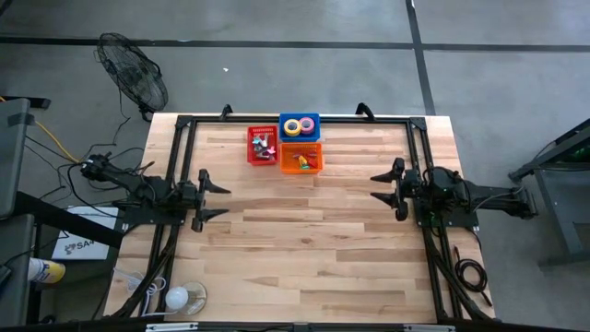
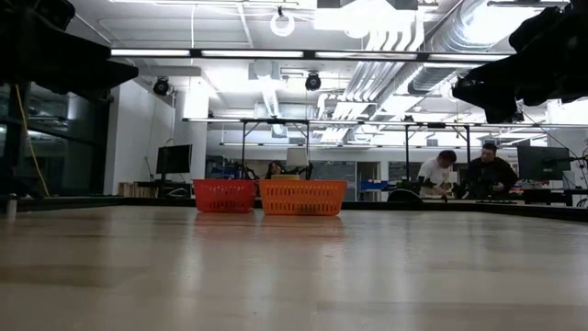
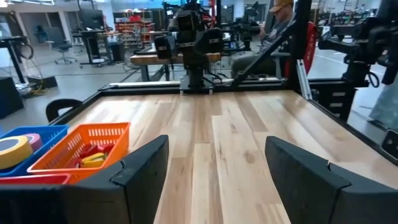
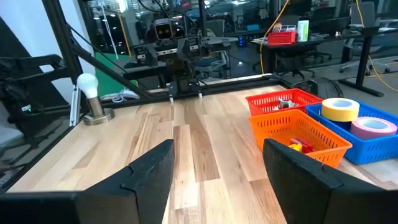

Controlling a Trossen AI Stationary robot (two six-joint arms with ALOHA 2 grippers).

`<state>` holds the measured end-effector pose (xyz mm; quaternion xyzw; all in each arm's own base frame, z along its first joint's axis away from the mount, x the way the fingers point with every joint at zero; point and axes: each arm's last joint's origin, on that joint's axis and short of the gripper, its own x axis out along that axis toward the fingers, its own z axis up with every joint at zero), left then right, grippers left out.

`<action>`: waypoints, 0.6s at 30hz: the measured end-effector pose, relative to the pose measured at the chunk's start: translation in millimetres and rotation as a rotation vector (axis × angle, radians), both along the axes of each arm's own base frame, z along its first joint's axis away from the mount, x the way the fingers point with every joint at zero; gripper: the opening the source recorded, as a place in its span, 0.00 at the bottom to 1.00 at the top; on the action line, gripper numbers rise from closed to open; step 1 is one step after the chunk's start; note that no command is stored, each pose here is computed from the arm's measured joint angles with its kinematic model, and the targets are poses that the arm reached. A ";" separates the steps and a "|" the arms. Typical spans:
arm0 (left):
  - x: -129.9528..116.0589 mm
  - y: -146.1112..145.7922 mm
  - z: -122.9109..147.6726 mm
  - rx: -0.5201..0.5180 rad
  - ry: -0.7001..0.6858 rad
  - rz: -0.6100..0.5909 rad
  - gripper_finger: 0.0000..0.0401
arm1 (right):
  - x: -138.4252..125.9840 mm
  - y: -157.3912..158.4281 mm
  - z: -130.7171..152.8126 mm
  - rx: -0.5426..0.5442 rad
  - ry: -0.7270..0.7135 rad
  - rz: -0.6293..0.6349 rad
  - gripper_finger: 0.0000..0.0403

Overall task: Pick and place Stapler, Stapler remover, tape
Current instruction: Return to Home Position

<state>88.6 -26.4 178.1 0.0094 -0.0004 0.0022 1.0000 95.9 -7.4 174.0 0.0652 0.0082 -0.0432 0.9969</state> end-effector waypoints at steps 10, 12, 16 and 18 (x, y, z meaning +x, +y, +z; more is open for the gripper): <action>0.1 -0.4 0.0 -0.001 -0.002 -0.013 0.65 | -0.1 0.0 0.5 0.000 -0.002 0.000 0.59; 0.1 -0.4 0.0 -0.001 -0.002 -0.013 0.65 | -0.1 0.0 0.5 0.000 -0.001 0.000 0.59; 0.1 -0.4 0.0 -0.002 -0.003 -0.014 0.65 | -0.1 0.0 0.5 0.000 -0.001 0.000 0.59; 0.1 -0.4 0.0 -0.002 -0.003 -0.014 0.65 | -0.1 0.0 0.5 0.000 -0.001 0.000 0.59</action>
